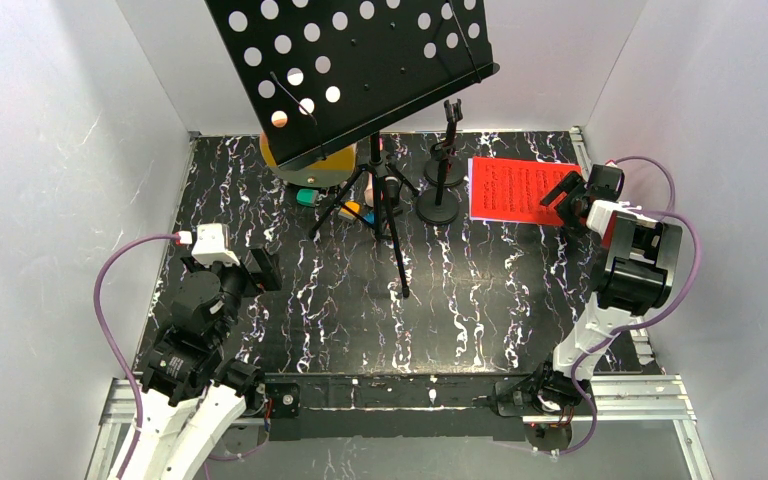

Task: Pack up the instrument practice props
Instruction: Place the sheet music at the center of the board, then adjust the music stand at the center of the board.

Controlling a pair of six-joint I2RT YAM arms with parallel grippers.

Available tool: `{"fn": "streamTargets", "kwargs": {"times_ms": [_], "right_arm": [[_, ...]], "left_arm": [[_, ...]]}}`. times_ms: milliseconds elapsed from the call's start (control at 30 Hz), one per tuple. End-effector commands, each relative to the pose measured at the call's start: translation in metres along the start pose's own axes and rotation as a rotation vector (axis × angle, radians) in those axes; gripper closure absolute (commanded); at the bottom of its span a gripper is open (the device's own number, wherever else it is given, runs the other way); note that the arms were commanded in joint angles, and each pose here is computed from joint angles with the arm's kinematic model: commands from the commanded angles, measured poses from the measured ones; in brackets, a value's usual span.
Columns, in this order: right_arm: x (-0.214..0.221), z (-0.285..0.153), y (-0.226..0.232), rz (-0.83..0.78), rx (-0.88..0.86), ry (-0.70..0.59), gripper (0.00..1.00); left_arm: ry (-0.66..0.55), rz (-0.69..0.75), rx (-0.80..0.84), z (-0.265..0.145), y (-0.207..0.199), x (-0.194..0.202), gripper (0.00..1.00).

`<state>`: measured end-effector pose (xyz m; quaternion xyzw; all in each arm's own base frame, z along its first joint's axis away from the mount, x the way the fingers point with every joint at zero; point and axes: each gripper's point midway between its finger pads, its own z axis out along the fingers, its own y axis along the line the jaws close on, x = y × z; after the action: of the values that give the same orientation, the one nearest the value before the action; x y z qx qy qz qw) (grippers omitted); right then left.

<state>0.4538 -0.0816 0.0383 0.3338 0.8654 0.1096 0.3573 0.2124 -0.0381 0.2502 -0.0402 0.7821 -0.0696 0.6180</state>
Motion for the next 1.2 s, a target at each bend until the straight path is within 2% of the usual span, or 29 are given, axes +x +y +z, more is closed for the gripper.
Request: {"fn": "streamTargets", "kwargs": {"times_ms": [0,233,300,533,700,867,1033,1167], "right_arm": [[0.010,0.007,-0.006,-0.018,-0.009,0.050,0.08],[-0.004,-0.012,0.001,-0.094,-0.014,0.015,0.07],[-0.007,-0.024,0.007,-0.116,-0.033,-0.002,0.02],[-0.005,-0.070,0.063,-0.218,-0.182,-0.112,0.01],[0.023,-0.100,0.121,-0.357,-0.290,-0.189,0.01],[0.056,-0.144,0.183,-0.482,-0.494,-0.258,0.01],[0.115,-0.191,0.235,-0.598,-0.739,-0.230,0.02],[0.164,-0.214,0.255,-0.659,-0.846,-0.195,0.03]], "left_arm": [[0.017,0.015,-0.022,0.003,0.004,0.004,0.02],[0.022,0.016,-0.017,0.004,0.003,0.006,0.02],[0.023,0.017,-0.012,0.004,0.002,0.005,0.02],[0.042,0.026,0.015,0.007,-0.004,0.008,0.02],[0.054,0.033,0.044,0.008,-0.009,0.010,0.02],[0.047,0.038,0.085,0.008,-0.016,0.011,0.01],[0.068,0.047,0.119,0.012,-0.022,0.016,0.02],[0.089,0.054,0.153,0.014,-0.028,0.021,0.02]]}}
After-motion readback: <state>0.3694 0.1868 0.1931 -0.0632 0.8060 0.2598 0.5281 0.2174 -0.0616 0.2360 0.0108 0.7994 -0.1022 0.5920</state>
